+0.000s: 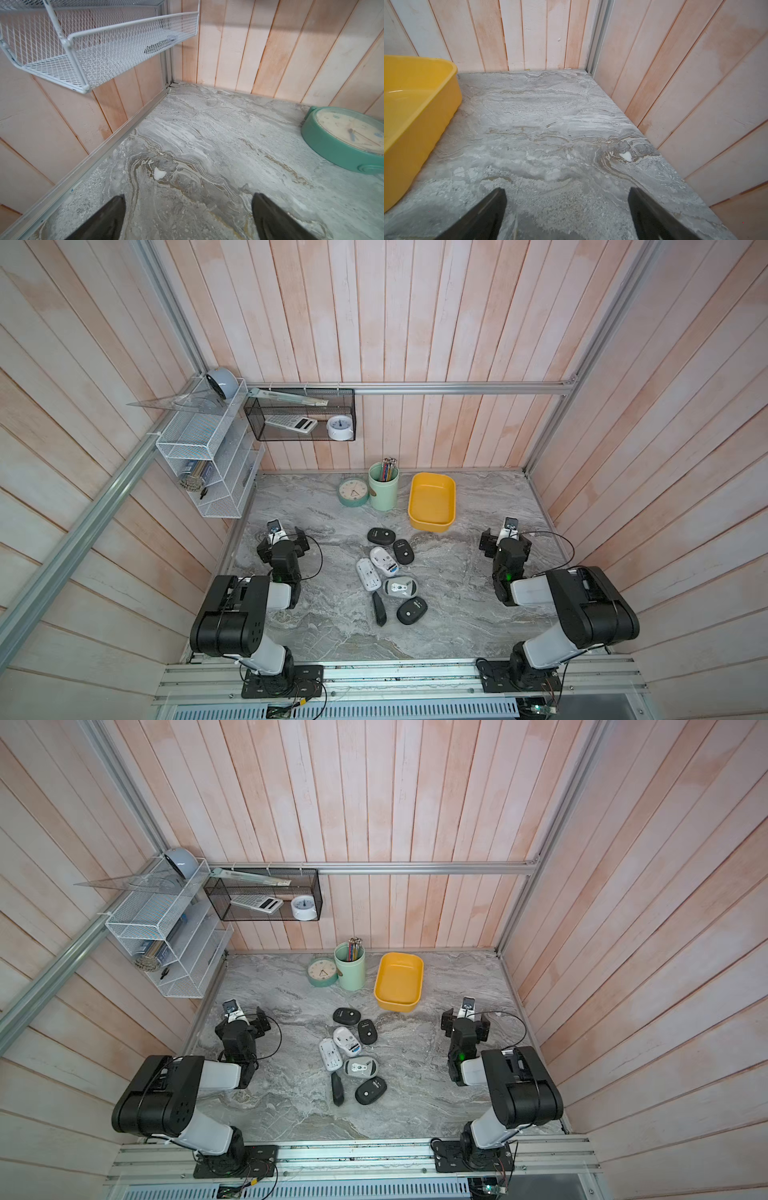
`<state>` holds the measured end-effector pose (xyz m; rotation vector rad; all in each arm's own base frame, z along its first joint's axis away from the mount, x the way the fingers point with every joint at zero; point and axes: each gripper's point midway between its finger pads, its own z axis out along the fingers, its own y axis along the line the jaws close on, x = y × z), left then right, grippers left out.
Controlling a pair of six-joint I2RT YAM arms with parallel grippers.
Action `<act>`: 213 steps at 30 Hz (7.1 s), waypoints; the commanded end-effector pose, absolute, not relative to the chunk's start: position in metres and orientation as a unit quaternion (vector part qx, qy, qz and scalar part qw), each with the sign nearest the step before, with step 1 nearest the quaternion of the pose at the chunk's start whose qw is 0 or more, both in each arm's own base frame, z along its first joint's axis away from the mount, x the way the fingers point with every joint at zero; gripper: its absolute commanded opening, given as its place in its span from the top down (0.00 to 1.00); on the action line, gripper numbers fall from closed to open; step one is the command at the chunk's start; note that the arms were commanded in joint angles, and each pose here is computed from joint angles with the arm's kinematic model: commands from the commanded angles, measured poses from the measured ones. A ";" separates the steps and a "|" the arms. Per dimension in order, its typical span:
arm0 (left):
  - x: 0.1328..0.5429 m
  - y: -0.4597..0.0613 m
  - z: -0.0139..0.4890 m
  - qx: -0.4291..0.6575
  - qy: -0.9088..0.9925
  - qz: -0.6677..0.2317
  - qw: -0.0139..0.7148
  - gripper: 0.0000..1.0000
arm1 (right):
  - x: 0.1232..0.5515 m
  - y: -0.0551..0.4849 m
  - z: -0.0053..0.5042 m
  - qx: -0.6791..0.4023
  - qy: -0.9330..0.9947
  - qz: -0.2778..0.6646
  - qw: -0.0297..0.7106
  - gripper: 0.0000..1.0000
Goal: Put the mouse in the storage box
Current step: Pick up the mouse from the center of the board, then place the mouse in the storage box.
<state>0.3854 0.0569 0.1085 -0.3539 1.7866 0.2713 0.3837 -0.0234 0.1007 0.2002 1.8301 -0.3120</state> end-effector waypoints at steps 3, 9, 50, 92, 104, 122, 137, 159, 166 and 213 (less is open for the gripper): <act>0.388 0.057 0.113 -0.155 0.767 0.112 0.612 0.00 | 0.392 -0.027 0.096 0.085 0.803 -0.098 0.582 0.02; 0.388 0.057 0.113 -0.155 0.768 0.112 0.612 0.00 | 0.391 -0.024 0.096 0.080 0.802 -0.097 0.584 0.02; 0.247 0.034 0.274 -0.326 0.825 -0.019 0.462 0.00 | 0.312 0.056 0.186 0.225 0.840 0.229 0.438 0.03; 0.243 0.012 0.267 -0.179 0.850 -0.027 0.495 0.00 | 0.340 0.290 0.058 -0.021 0.961 0.218 0.169 0.22; 0.247 0.009 0.260 -0.175 0.858 -0.033 0.482 0.00 | 0.335 0.293 0.030 -0.019 0.972 0.191 0.136 0.31; 0.248 0.009 0.257 -0.177 0.860 -0.033 0.477 0.00 | 0.332 0.299 0.045 -0.038 0.973 0.167 0.154 0.70; 0.247 0.011 0.257 -0.180 0.860 -0.028 0.477 0.00 | 0.379 0.242 0.156 -0.158 0.938 -0.014 0.307 0.72; 0.248 0.012 0.251 -0.181 0.866 -0.019 0.465 0.00 | 0.522 0.189 0.137 -0.364 0.834 -0.237 0.339 0.79; 0.248 0.011 0.248 -0.182 0.869 -0.022 0.460 0.00 | 0.556 0.178 0.110 -0.401 0.810 -0.305 0.301 0.79; 0.255 0.008 0.235 -0.171 0.887 -0.017 0.428 0.00 | 0.554 0.168 0.191 -0.239 0.854 -0.213 0.410 0.19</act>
